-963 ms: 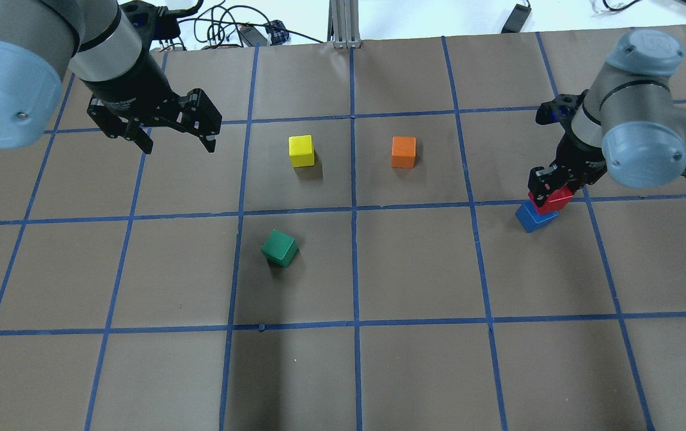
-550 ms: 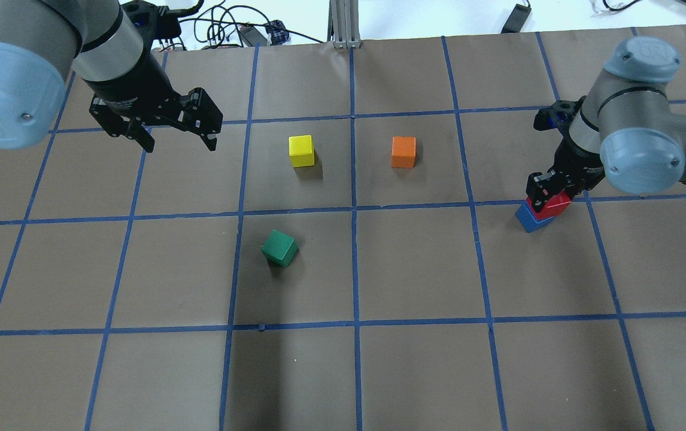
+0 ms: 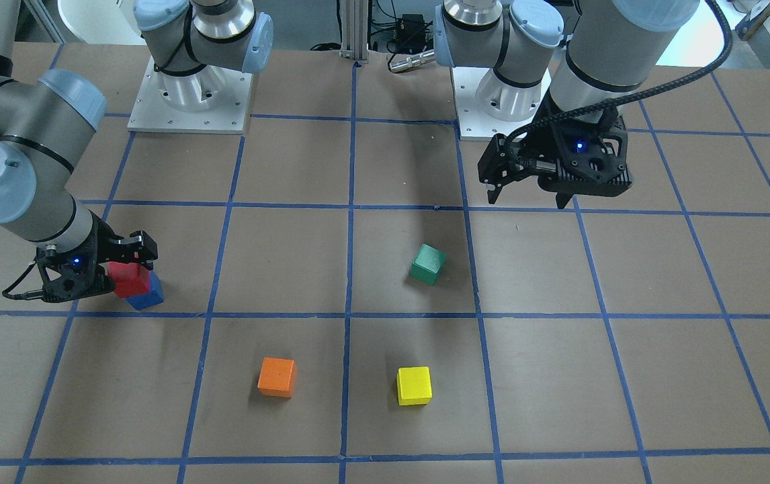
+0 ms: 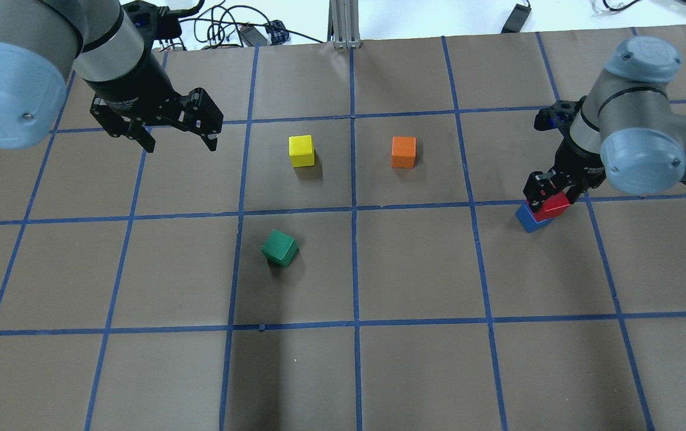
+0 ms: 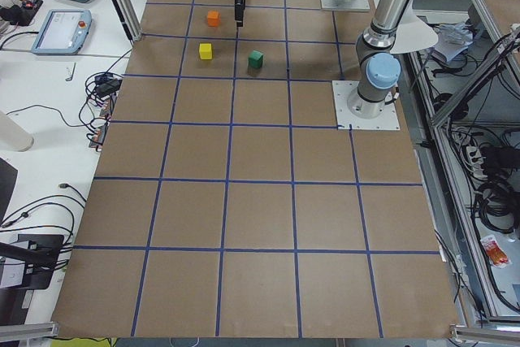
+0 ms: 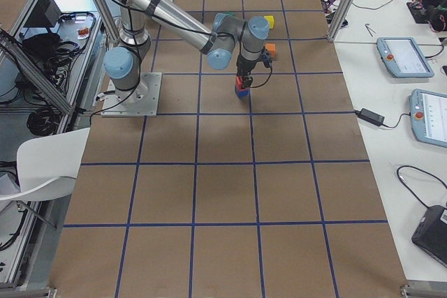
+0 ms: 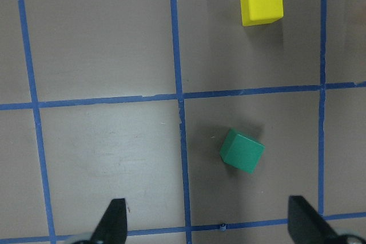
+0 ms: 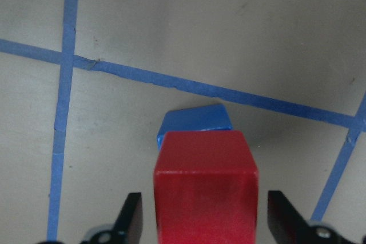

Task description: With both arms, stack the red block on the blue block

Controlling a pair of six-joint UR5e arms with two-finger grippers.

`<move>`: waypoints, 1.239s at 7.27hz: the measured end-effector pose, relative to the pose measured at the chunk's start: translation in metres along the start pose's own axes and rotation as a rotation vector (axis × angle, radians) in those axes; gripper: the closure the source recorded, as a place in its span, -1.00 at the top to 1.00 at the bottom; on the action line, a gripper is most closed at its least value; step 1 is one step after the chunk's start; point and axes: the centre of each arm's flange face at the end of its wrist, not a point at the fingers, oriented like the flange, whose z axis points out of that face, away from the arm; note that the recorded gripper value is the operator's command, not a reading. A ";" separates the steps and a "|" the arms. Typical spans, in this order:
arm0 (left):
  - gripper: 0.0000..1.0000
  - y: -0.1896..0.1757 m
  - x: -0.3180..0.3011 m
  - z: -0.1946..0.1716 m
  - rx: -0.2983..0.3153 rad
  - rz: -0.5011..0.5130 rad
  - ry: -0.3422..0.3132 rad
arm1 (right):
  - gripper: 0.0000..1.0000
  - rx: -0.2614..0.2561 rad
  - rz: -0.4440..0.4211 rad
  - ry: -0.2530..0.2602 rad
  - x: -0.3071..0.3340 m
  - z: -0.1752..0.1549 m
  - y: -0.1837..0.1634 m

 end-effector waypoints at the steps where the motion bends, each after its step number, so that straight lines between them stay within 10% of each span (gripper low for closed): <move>1: 1.00 0.000 0.000 0.000 0.000 0.000 0.000 | 1.00 0.002 0.000 0.002 -0.001 -0.005 0.000; 6: 1.00 -0.002 0.000 0.001 0.005 -0.002 0.002 | 1.00 0.009 0.114 0.008 -0.029 -0.166 0.051; 9: 1.00 -0.004 0.000 0.003 0.007 -0.003 0.002 | 1.00 0.018 0.267 0.032 -0.100 -0.207 0.058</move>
